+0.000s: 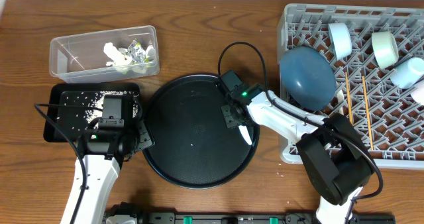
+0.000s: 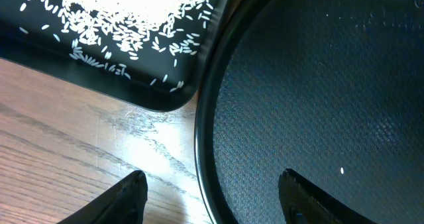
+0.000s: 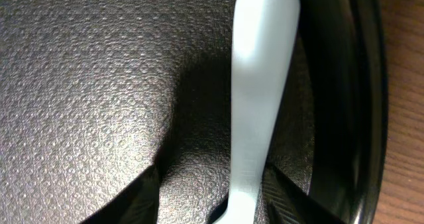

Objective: Sort waste into correct bins and load items into the dishwasher rack
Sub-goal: 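Lower the right gripper onto the white spoon and grasp it, then carry the white spoon right and drop it into the rack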

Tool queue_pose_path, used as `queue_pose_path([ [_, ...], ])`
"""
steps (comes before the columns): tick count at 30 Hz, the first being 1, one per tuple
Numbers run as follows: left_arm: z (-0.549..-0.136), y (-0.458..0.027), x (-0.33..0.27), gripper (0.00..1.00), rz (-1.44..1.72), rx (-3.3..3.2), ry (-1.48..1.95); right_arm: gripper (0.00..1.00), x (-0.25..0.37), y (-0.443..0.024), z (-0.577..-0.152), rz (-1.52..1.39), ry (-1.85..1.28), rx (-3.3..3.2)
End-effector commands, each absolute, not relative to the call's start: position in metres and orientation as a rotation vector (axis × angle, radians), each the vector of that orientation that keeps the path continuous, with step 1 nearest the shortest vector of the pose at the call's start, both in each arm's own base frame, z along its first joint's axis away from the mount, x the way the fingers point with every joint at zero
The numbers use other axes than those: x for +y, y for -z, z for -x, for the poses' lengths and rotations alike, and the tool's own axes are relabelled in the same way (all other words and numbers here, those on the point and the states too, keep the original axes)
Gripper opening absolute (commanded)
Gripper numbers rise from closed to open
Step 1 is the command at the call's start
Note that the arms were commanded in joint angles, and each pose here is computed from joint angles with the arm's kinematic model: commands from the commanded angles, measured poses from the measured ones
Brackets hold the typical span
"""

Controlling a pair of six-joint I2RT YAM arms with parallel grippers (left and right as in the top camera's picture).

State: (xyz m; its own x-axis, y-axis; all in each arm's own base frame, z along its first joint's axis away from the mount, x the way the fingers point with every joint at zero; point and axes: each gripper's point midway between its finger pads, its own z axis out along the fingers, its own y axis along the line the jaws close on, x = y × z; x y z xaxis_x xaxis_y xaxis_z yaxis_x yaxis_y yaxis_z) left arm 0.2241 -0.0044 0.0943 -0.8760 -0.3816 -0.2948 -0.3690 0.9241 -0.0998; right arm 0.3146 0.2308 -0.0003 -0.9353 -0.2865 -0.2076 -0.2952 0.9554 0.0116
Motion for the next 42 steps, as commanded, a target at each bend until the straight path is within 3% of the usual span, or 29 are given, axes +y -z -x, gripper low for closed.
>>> queue_pose_path([
  [1,-0.225,-0.096,-0.002,0.65,0.574,2.764,0.048,0.35,0.218,0.028,-0.301,0.434,0.026,2.978],
  [21,-0.225,-0.096,-0.002,0.65,0.575,2.765,0.048,0.06,0.211,0.028,-0.302,0.398,0.074,2.982],
  [33,-0.225,-0.096,-0.002,0.65,0.575,2.765,0.048,0.01,0.213,0.021,-0.303,0.399,0.06,2.982],
  [42,-0.225,-0.096,-0.002,0.65,0.575,2.765,0.048,0.01,0.224,-0.032,-0.317,0.412,-0.005,2.904],
])
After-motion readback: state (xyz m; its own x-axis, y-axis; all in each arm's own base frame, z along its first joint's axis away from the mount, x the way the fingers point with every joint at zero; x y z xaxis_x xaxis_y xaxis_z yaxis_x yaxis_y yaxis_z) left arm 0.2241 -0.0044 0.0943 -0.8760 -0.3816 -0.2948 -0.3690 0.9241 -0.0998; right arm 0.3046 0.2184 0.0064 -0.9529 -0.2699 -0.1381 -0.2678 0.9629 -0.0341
